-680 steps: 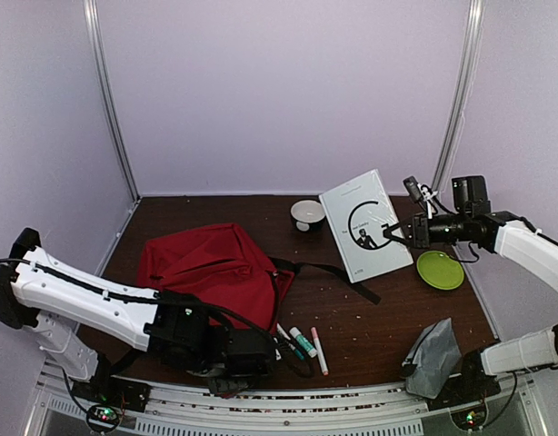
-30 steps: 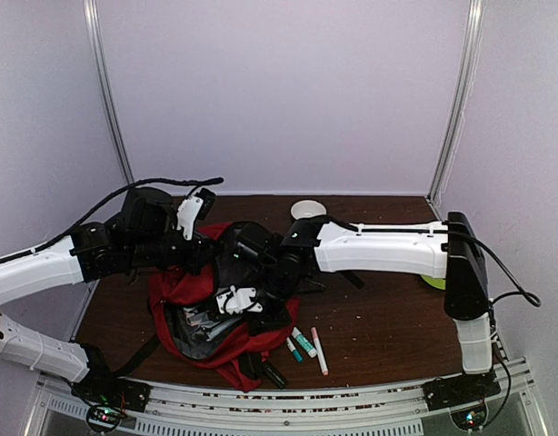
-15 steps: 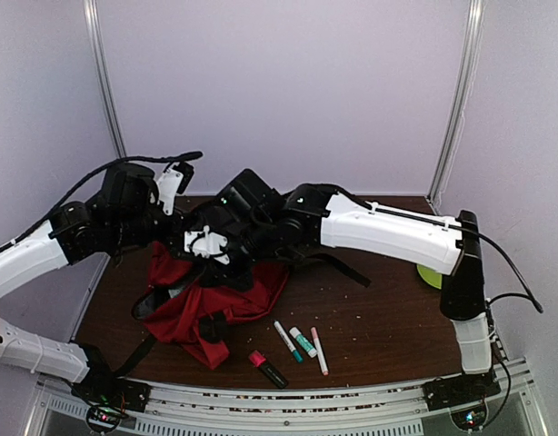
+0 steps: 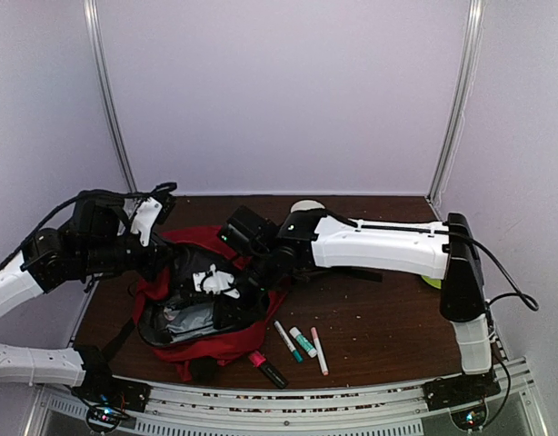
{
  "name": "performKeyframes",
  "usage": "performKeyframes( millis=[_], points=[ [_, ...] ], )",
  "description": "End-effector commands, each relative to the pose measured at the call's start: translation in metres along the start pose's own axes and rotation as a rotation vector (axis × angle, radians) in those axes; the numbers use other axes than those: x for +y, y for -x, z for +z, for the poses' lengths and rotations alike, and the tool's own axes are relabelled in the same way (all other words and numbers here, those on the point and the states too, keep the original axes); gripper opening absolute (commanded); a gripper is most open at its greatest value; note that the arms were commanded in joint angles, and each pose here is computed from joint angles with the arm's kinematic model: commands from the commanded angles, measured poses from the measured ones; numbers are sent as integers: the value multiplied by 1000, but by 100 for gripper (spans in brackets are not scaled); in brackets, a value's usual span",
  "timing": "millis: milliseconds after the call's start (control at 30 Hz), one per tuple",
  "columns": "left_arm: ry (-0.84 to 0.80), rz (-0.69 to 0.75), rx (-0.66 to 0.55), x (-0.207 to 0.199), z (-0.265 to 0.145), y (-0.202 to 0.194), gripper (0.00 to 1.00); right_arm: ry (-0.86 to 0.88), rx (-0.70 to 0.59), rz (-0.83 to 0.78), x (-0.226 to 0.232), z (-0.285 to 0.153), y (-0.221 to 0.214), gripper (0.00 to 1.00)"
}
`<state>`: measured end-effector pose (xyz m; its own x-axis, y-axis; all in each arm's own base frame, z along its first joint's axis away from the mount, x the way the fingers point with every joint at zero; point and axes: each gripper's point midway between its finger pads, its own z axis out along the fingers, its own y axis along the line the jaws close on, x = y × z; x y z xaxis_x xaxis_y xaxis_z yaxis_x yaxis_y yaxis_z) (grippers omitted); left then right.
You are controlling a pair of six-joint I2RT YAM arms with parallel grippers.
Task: Pack the student bag
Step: Adjust the largest pocket of the bag to the student bag.
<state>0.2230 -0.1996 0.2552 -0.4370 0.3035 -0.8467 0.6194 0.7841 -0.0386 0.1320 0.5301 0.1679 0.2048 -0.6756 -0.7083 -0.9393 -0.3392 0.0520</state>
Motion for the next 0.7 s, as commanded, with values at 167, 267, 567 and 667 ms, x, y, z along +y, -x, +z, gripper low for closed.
performKeyframes(
  millis=[167, 267, 567, 667],
  points=[
    [-277, -100, 205, -50, 3, -56, 0, 166, 45, -55, 73, -53, -20, 22],
    [-289, -104, 197, -52, -11, -52, 0, 164, 40, -15, 77, -79, -36, 26],
    [-343, -168, 307, -60, -36, -77, 0, -110, -36, 264, -28, -155, -97, 50],
    [-324, -166, 372, -57, -38, -94, 0, -237, -1, 258, -68, -163, -114, 56]
  ],
)
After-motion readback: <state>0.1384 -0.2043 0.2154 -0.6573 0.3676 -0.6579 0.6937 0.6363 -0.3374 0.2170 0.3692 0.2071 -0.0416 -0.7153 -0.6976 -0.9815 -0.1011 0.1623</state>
